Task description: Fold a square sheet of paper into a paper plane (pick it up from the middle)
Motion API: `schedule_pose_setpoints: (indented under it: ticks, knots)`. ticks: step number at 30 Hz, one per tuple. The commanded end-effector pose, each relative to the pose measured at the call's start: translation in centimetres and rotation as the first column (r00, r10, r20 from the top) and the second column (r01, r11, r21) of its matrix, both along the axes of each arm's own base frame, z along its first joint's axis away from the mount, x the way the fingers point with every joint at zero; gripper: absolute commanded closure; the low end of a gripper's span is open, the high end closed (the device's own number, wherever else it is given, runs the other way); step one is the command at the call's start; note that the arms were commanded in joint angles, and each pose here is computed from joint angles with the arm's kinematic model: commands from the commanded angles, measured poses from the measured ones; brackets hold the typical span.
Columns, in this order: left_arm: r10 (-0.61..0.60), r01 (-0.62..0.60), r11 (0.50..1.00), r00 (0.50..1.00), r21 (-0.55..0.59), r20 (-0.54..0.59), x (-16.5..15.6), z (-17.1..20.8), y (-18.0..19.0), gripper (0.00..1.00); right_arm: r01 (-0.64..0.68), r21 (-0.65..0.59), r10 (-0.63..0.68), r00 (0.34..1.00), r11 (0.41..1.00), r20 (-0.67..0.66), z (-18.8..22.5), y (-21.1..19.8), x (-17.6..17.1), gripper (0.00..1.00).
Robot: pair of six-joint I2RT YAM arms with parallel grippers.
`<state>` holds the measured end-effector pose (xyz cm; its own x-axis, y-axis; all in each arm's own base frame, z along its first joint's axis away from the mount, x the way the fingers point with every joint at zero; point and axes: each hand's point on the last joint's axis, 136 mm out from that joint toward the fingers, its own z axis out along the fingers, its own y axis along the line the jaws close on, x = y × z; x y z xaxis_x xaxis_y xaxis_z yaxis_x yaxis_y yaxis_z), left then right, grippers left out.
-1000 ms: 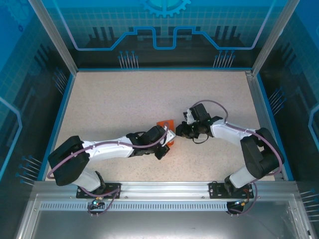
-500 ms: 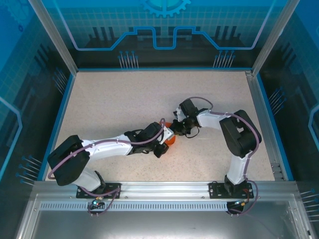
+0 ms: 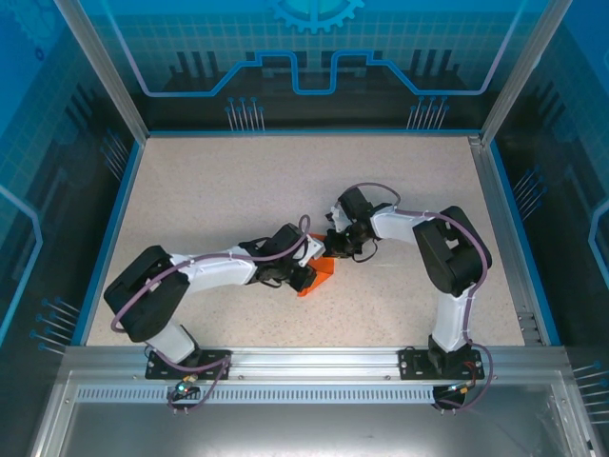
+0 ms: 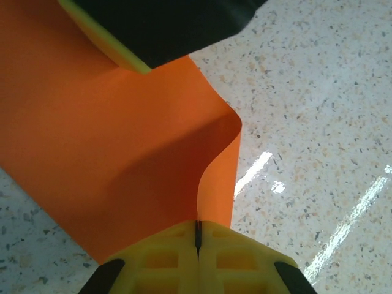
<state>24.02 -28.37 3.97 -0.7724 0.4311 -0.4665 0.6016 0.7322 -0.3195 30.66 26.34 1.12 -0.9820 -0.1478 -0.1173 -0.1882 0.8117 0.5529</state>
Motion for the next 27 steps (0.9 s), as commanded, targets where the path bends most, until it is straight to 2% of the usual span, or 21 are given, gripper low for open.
schedule_pose_setpoints:
  ticks: [1, 9, 27]
  knots:
    - [0.025, -0.026, 0.999, 0.999, -0.023, -0.031, 0.5, 0.3, -0.2, 1.0, -0.02, -0.084, 0.016, 0.999, 0.996, -0.051, -2.3, -0.9, -1.3, 0.84]
    - [0.064, -0.065, 0.998, 0.997, -0.019, -0.037, 1.7, 0.1, 0.6, 1.0, -0.024, -0.106, 0.019, 0.998, 0.994, -0.055, -2.6, -1.2, -1.3, 0.84]
    - [0.146, -0.144, 0.988, 0.988, 0.055, -0.041, 2.0, -1.8, 2.6, 1.0, -0.011, -0.122, 0.004, 0.998, 0.992, -0.061, -2.7, -1.4, -1.2, 0.84]
